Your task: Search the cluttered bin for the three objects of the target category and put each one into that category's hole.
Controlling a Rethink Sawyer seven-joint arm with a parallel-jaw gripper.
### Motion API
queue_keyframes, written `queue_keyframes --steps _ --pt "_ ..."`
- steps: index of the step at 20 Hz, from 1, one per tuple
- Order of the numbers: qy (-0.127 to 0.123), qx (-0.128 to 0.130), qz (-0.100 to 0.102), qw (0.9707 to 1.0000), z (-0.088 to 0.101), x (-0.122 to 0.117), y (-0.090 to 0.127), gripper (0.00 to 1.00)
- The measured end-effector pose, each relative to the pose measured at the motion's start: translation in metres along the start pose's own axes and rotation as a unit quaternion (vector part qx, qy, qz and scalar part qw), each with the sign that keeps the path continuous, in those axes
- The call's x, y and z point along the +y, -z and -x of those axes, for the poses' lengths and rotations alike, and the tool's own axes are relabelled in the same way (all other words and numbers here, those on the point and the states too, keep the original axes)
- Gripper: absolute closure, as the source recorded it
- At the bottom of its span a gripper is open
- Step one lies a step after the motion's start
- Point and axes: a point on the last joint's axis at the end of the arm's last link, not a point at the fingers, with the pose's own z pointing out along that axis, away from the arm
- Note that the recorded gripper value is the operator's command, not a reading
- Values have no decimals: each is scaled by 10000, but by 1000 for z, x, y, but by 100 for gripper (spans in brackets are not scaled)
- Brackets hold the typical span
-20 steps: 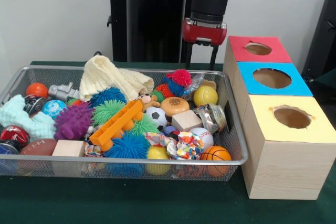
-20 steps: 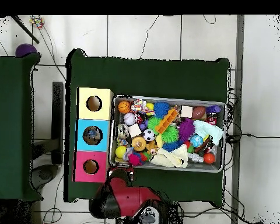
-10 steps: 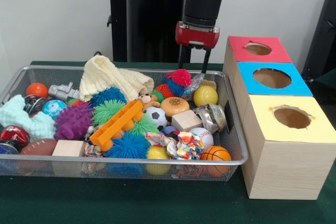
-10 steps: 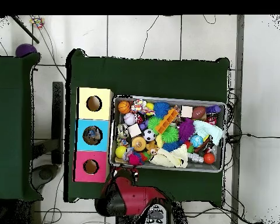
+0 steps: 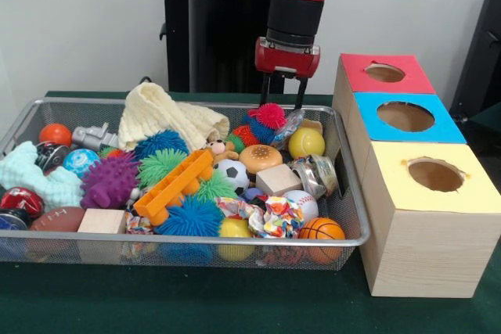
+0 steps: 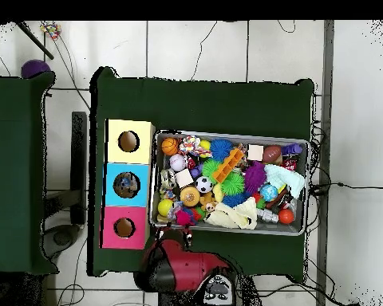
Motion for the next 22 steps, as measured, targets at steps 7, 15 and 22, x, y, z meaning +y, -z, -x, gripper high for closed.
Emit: queue_keyframes --steps 7,15,22 --pt "119 -18 -9 9999 1 13 -6 0" --pt "191 -50 -37 9998 2 24 -6 0" --pt "174 -45 -41 9998 2 23 -6 0"
